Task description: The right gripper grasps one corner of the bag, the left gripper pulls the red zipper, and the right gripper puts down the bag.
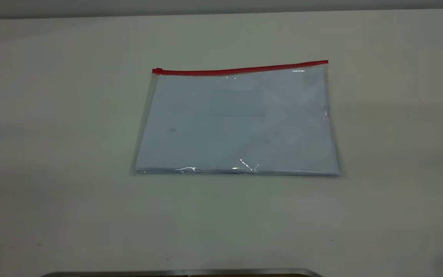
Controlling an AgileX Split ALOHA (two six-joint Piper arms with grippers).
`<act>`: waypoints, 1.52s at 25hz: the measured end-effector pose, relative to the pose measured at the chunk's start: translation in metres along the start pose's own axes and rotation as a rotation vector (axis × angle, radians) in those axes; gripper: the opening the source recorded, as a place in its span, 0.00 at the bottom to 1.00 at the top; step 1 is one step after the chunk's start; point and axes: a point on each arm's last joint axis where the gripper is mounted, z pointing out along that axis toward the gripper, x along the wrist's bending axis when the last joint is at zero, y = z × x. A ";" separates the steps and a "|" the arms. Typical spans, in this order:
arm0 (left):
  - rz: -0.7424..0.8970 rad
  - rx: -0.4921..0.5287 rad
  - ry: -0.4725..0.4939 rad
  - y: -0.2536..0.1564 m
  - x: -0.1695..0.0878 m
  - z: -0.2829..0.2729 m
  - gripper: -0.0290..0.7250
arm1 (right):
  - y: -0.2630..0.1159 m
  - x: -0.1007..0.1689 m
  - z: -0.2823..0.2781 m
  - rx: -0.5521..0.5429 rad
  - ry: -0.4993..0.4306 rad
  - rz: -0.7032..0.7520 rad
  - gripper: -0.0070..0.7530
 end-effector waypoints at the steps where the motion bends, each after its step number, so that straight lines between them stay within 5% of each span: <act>1: -0.001 -0.011 0.000 -0.001 0.000 -0.001 0.60 | 0.000 0.000 0.000 0.000 0.000 0.001 0.56; 14: -0.004 -0.051 0.006 -0.006 -0.001 -0.005 0.60 | -0.017 0.010 -0.021 -0.166 0.041 -0.086 0.56; 24: -0.003 -0.054 0.006 -0.006 -0.001 -0.006 0.60 | -0.067 0.004 -0.056 -0.578 -0.068 0.113 0.56; 29: 0.002 -0.147 0.018 -0.016 -0.003 -0.014 0.60 | -0.089 0.009 -0.063 -0.732 -0.097 0.117 0.56; 32: 0.009 -0.240 0.031 -0.027 -0.005 -0.021 0.60 | -0.092 0.009 -0.063 -0.749 -0.098 0.115 0.56; 38: 0.010 -0.244 0.030 -0.031 -0.006 -0.022 0.60 | -0.092 0.009 -0.063 -0.748 -0.097 0.115 0.56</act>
